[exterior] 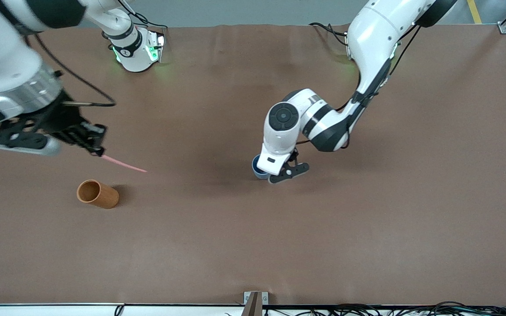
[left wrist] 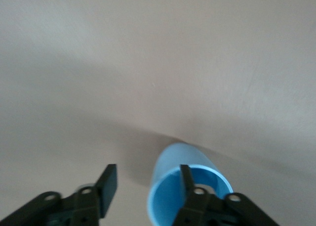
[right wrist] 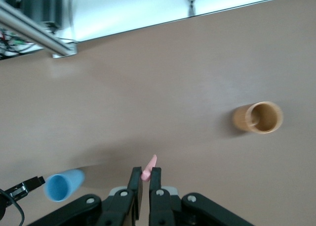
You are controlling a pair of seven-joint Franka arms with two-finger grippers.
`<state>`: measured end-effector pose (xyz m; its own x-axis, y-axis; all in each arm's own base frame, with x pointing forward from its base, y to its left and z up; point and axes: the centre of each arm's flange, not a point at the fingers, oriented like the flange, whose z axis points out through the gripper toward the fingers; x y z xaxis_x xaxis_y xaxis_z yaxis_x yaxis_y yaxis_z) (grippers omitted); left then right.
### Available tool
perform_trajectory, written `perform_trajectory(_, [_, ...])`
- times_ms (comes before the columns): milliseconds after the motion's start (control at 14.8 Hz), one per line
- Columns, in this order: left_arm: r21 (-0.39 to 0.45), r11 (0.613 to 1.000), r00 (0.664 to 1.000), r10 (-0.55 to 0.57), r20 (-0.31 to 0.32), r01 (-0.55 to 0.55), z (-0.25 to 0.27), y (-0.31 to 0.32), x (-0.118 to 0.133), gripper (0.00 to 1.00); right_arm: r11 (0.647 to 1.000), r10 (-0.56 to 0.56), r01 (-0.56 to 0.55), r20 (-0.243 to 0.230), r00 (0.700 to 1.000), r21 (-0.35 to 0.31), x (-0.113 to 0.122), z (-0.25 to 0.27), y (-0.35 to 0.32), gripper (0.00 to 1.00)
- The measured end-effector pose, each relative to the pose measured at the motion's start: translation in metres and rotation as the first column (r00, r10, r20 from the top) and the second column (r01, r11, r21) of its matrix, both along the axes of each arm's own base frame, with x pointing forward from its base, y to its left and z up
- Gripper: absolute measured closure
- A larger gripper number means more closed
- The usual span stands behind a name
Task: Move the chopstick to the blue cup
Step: 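Carry the chopstick above the cup while the left gripper lets go and withdraws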
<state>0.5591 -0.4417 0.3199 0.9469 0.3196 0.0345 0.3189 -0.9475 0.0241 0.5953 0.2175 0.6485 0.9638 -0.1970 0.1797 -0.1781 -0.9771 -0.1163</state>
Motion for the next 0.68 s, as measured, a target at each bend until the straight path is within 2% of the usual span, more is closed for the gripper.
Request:
perform_trajectory(68, [0.005,1.000,1.000,-0.024,0.013,0.024,0.029,0.017,0.009,0.27,1.000,-0.012,0.011,0.014,1.000,0.018,-0.007,0.000,0.025,0.90])
perform_trajectory(203, [0.026,0.996,0.995,-0.088,0.039,0.087,0.091,0.061,0.024,0.04,0.998,-0.026,0.023,0.044,0.999,0.061,-0.021,-0.004,0.080,0.90])
perform_trajectory(271, [0.025,0.992,0.991,-0.123,0.046,0.122,0.117,0.082,0.030,0.00,0.997,-0.029,0.026,0.048,0.998,0.076,-0.028,-0.010,0.105,0.90])
perform_trajectory(475, [0.014,0.976,0.975,-0.218,0.046,0.218,0.177,0.158,0.046,0.00,0.994,-0.056,0.053,0.032,0.998,0.095,-0.046,-0.036,0.165,0.90])
perform_trajectory(678, [0.001,0.953,0.951,-0.302,0.064,0.303,0.221,0.247,0.060,0.00,0.996,-0.077,0.075,0.041,0.996,0.047,-0.069,-0.067,0.218,0.90])
